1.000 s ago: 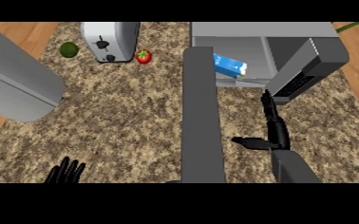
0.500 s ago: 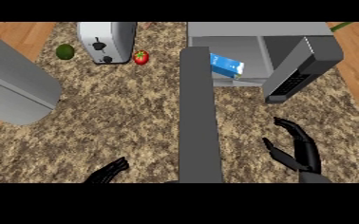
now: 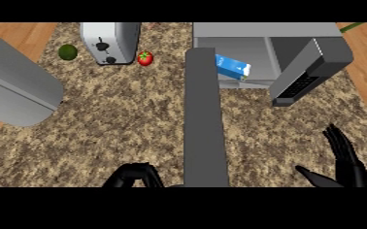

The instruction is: Pick up the milk, place it into the microwave and close the microwave

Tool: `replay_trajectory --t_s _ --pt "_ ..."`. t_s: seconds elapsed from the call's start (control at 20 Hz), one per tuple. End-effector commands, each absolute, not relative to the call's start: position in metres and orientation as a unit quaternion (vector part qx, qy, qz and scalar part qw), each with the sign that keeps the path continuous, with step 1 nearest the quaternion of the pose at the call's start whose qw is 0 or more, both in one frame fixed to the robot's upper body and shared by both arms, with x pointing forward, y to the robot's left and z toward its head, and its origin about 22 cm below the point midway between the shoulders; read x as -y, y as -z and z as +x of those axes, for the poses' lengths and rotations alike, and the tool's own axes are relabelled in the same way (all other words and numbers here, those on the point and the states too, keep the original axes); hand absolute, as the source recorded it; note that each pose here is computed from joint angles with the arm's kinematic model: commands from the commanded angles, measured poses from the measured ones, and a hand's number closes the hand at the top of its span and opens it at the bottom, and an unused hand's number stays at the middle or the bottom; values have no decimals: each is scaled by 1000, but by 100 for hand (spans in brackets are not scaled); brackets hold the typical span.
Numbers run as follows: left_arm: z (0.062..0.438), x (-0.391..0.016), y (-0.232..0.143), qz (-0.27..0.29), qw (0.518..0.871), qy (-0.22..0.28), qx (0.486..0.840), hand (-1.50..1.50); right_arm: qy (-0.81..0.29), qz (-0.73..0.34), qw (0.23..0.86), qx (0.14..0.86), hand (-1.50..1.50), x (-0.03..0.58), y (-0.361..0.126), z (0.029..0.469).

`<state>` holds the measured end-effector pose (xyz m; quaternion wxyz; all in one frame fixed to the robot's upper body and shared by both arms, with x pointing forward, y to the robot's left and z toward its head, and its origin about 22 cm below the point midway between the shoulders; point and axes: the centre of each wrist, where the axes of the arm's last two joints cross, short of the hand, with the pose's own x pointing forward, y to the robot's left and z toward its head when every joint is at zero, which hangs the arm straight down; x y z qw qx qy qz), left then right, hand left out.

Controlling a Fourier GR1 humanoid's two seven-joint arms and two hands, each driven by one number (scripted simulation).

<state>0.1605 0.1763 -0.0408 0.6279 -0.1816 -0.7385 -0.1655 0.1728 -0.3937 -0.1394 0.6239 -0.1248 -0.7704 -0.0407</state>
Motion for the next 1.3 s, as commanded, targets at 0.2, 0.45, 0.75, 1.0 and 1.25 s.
replay_trajectory --t_s 0.2,0.45,0.75,1.0,1.25 --pt "215 -137 56 -139 619 199 747 150 55 -107 607 786 -150 418 132 149" --pt "224 -110 52 -182 645 328 666 150 51 -106 600 791 -150 445 119 145" --pt "218 -84 79 -232 664 421 573 150 54 -95 598 794 -150 450 116 146" --pt "225 -62 85 -227 626 449 595 150 40 -64 578 812 -150 448 105 159" --pt "227 -37 67 -239 608 410 637 150 13 -34 561 827 -150 449 85 180"
